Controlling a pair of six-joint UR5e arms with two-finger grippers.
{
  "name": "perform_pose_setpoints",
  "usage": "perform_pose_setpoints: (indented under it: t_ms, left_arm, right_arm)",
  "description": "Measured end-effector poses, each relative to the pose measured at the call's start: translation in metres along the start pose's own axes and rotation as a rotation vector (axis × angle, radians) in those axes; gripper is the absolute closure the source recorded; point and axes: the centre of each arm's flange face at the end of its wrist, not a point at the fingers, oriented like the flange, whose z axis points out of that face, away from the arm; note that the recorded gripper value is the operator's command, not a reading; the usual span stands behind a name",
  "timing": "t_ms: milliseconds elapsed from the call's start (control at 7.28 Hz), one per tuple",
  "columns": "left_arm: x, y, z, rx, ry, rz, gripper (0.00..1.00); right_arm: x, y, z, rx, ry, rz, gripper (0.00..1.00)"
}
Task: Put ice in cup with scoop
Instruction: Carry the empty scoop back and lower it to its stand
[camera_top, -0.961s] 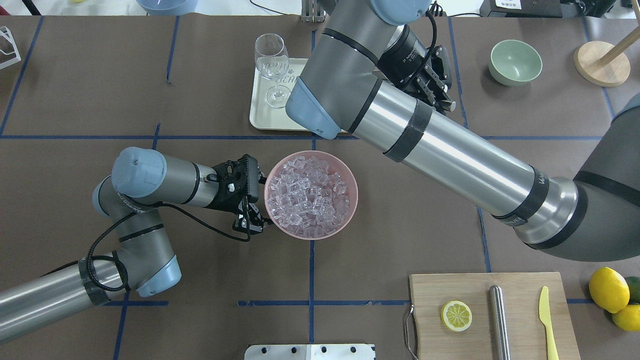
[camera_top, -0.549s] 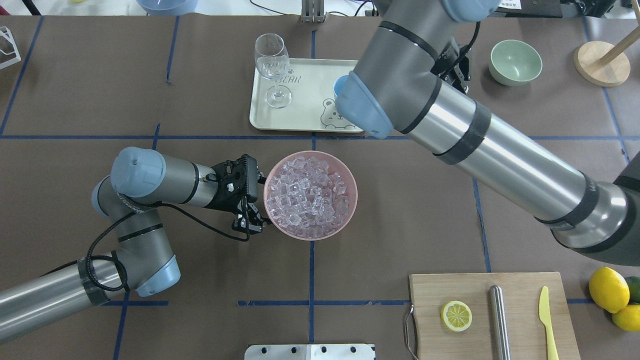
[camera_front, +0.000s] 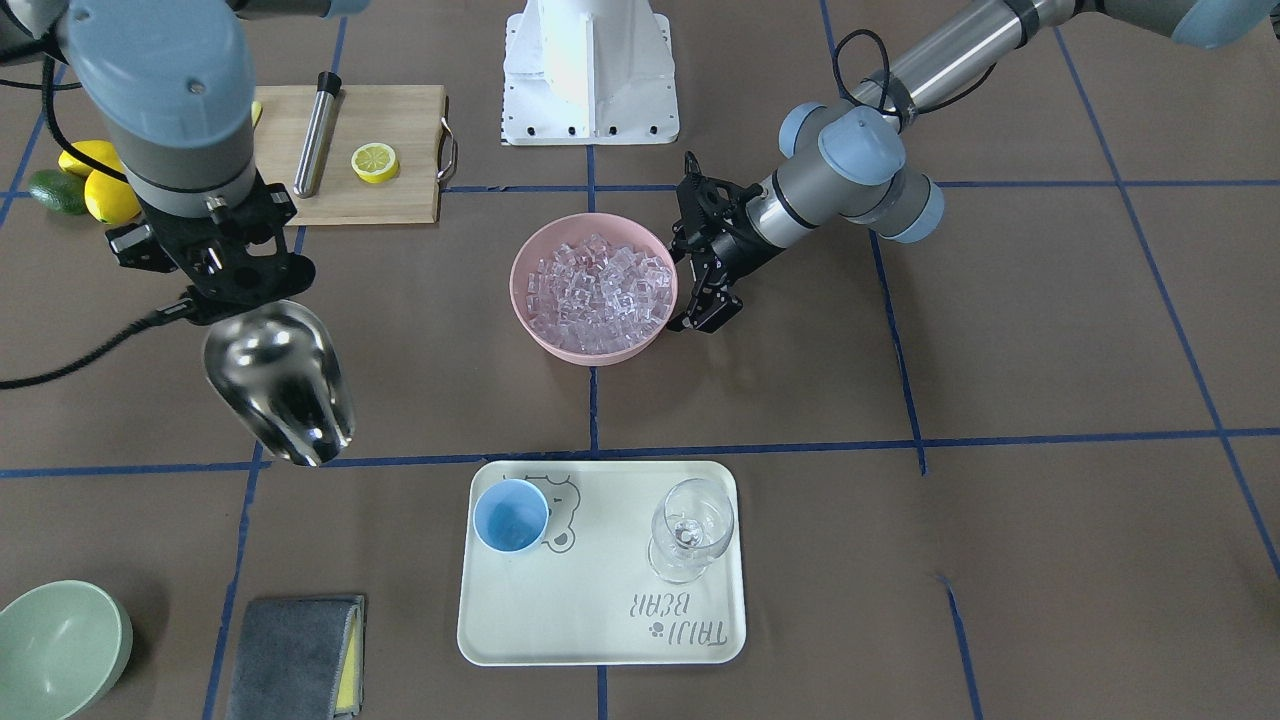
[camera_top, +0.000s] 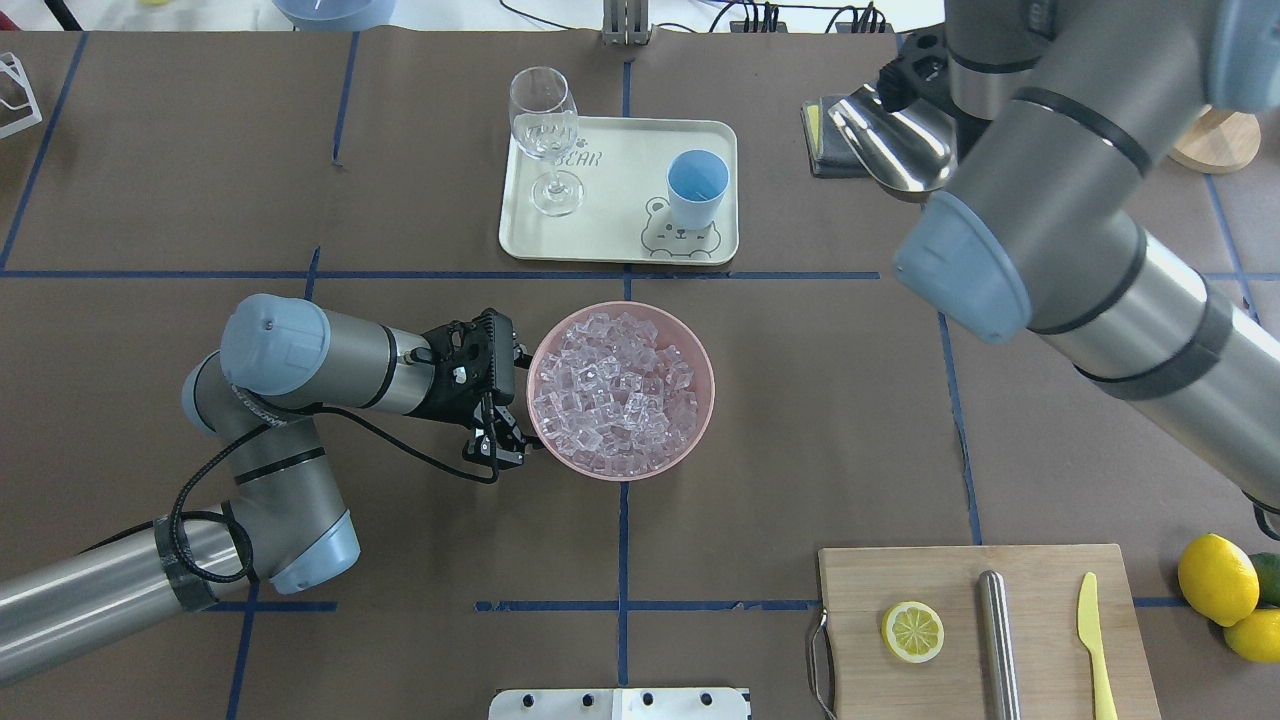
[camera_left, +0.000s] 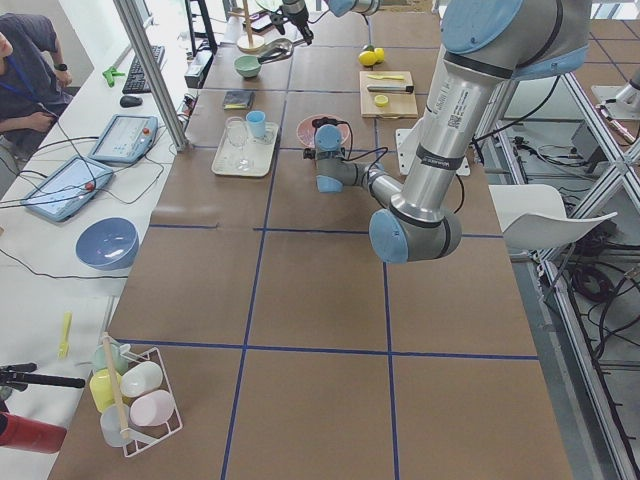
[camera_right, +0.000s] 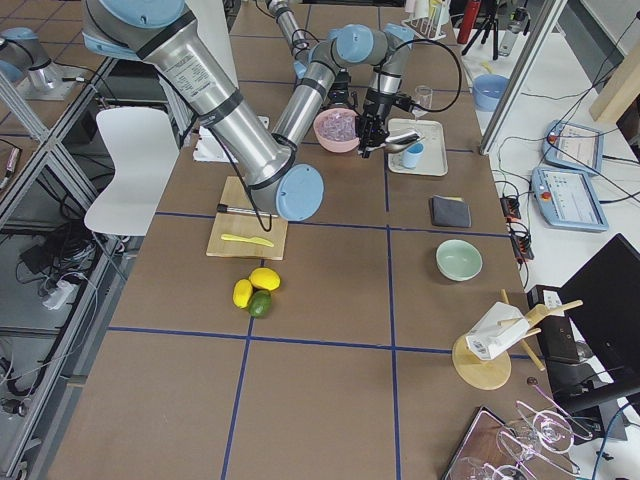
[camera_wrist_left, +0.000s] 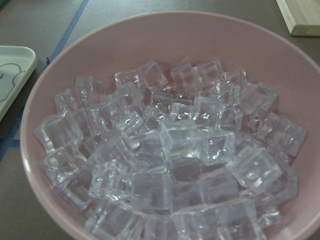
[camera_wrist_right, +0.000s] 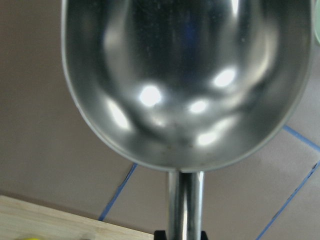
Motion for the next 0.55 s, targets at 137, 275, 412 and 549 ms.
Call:
perform_pose_setpoints:
  t_ms: [137, 275, 412, 549]
  left_arm:
    - [0.0, -0.001, 0.0, 0.001, 0.001, 0.0, 0.0]
    - [0.0, -0.001, 0.0, 0.002, 0.0, 0.0, 0.0]
    - [0.0, -0.002, 0.0, 0.003, 0.0, 0.0, 0.0]
    - [0.0, -0.001, 0.0, 0.002, -0.001, 0.0, 0.0]
  right_arm:
    - [0.007, 0.016, 0.011, 0.005, -0.048, 0.115, 1.0]
    - [0.016, 0.029, 0.027, -0.027, -0.11, 0.206, 1.0]
    - [0.025, 0.044, 0.046, -0.071, -0.159, 0.292, 1.0]
    - [0.033, 0.056, 0.063, -0.102, -0.192, 0.352, 1.0]
